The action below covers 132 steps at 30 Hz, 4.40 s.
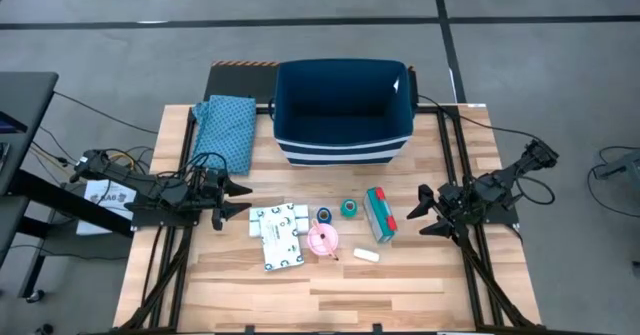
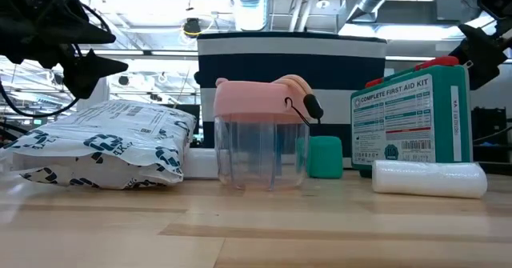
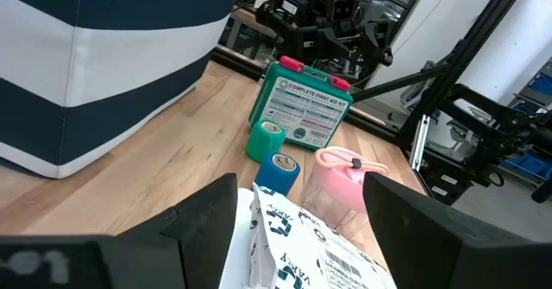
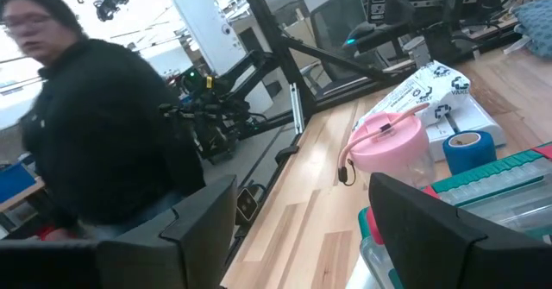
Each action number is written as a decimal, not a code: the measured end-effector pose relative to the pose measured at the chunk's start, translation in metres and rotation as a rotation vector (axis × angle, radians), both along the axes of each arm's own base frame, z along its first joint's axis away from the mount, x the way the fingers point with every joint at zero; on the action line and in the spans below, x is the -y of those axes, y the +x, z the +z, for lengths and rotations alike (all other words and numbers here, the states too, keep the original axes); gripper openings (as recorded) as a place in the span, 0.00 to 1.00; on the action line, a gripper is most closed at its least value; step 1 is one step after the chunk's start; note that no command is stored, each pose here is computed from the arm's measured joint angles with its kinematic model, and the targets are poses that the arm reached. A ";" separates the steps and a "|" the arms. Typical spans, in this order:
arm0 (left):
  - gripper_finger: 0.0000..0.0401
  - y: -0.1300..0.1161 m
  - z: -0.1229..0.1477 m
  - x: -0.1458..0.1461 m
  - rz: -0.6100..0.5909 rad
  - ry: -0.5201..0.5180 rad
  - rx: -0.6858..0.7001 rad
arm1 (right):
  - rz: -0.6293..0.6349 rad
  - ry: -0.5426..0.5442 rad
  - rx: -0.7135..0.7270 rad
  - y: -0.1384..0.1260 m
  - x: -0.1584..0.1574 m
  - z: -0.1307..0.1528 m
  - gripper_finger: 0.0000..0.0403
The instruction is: Pick & place medical supplies in basket/bin
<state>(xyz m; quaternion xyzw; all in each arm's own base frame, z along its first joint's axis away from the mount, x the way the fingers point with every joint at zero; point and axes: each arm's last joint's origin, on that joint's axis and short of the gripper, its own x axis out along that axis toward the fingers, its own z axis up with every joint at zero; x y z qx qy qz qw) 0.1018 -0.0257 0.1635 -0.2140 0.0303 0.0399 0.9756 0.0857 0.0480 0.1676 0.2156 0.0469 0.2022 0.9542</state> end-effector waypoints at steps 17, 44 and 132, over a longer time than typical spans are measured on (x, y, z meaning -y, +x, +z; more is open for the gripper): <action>0.60 0.000 0.000 0.000 0.000 0.000 0.000 | 0.000 0.000 0.000 0.000 0.000 0.000 0.63; 0.60 0.000 0.000 0.000 0.000 0.000 0.000 | -0.332 0.047 0.374 -0.022 0.026 0.128 0.63; 0.60 0.000 0.000 0.000 0.000 0.001 -0.003 | -0.705 0.005 -1.573 0.203 -0.007 0.088 0.64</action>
